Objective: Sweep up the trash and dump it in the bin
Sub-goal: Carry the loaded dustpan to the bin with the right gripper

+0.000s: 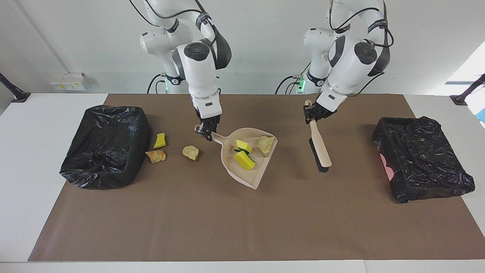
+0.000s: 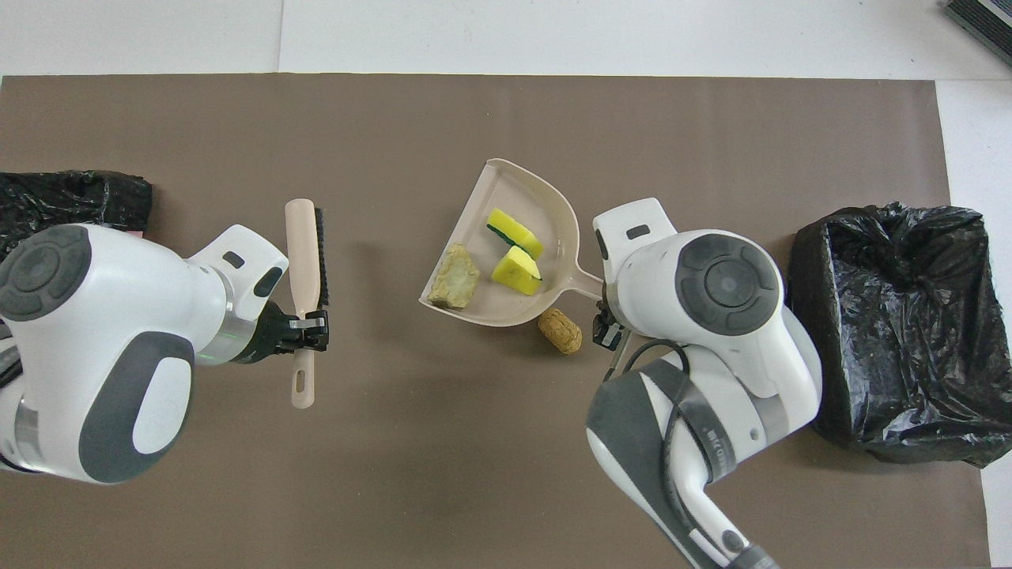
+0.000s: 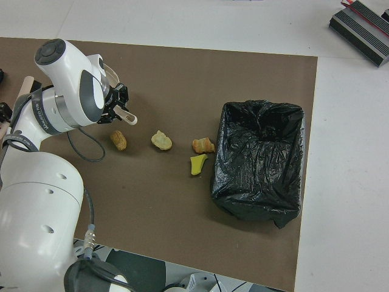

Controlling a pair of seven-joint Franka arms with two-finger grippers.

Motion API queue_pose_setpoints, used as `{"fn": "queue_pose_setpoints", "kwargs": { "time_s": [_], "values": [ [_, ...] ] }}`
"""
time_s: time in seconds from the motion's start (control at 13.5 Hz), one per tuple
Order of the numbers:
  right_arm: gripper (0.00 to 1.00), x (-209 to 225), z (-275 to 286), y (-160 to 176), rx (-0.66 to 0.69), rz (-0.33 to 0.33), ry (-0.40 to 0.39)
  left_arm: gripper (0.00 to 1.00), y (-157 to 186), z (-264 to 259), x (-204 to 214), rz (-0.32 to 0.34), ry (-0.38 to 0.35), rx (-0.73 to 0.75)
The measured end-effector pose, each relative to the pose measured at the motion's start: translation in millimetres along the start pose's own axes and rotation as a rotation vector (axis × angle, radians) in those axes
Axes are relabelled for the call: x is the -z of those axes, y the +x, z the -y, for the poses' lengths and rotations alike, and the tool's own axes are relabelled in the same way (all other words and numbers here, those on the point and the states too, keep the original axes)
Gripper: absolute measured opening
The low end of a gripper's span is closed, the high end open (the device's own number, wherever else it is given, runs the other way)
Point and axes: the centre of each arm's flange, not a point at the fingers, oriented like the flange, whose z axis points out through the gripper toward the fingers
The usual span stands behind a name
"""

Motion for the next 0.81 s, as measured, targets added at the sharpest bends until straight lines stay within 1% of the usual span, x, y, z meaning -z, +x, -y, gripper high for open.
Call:
{"fn": "queue_pose_setpoints", "kwargs": {
  "time_s": [0.22,0.44,0.67,0.81],
  "values": [
    [0.31,25.6,-45.6,-57.5,0.046,0.030,0.030,0.26,-38.5,-29.0,-20.0,-0.001,0.026,-0.001],
    [0.31,39.7,-81.5,-122.1,0.100,0.045,0.051,0.26,-81.3,-62.2,-58.5,-0.026,0.059,0.007],
    [0.31,49.5,-114.2,-199.3,0.131,0.050,0.061,0.26,-134.8,-91.5,-96.5,-0.044,0.105,0.012],
    [0.31,52.0,-129.9,-243.5,0.142,0.053,0.058,0.26,-166.8,-100.7,-113.2,-0.053,0.127,0.009]
  ]
}}
